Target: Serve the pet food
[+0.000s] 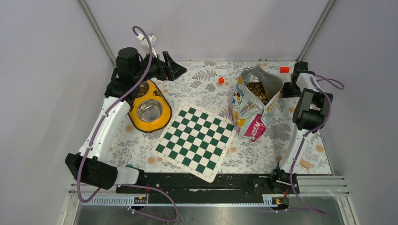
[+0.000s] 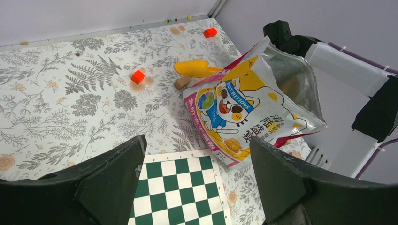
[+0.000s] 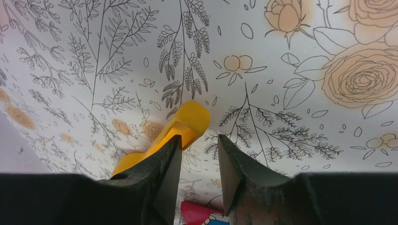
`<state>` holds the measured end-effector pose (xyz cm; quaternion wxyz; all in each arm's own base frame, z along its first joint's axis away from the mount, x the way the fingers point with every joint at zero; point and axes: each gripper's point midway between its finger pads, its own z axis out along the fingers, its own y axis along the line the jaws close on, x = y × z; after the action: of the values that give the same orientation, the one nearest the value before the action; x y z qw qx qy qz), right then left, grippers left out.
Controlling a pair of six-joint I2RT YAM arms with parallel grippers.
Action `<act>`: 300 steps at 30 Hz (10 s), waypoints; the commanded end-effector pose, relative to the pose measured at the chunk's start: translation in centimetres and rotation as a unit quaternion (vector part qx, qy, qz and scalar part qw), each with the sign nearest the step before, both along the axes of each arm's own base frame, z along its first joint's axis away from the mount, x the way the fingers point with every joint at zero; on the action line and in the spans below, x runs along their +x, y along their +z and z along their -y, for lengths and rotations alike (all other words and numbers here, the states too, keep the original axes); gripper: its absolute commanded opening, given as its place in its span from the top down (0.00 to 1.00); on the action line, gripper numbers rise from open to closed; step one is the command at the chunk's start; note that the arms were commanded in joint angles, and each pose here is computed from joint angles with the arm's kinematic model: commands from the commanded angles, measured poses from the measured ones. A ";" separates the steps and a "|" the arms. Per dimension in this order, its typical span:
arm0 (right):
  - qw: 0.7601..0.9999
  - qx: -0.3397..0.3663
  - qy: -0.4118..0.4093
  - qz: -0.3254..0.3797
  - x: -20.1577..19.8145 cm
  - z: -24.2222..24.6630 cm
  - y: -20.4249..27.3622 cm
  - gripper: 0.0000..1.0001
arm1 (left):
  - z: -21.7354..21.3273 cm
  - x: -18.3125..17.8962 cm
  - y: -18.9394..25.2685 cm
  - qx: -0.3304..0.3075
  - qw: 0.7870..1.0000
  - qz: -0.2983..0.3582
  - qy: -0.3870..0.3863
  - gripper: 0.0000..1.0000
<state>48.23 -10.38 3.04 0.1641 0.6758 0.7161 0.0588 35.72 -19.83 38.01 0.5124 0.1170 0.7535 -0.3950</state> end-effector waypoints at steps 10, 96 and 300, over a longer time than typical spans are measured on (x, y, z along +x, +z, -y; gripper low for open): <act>0.995 -0.059 -0.060 -0.043 -0.3 0.2 -1.1 0.65 | -0.9 0.7 2.5 0.024 0.999 0.043 0.019 0.17; 0.691 -0.224 0.506 0.465 -12.6 -32.1 39.3 0.45 | 15.8 -1.2 4.4 -0.018 0.969 0.128 -0.210 1.00; 0.757 -0.392 0.470 0.230 -10.8 -15.1 35.1 1.00 | 5.6 -4.5 11.1 -0.177 0.971 0.082 -0.141 1.00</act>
<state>35.72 2.46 27.89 0.3730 0.0951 0.9214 -0.0535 31.59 -24.35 46.89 0.5194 0.1673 0.6416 -0.5391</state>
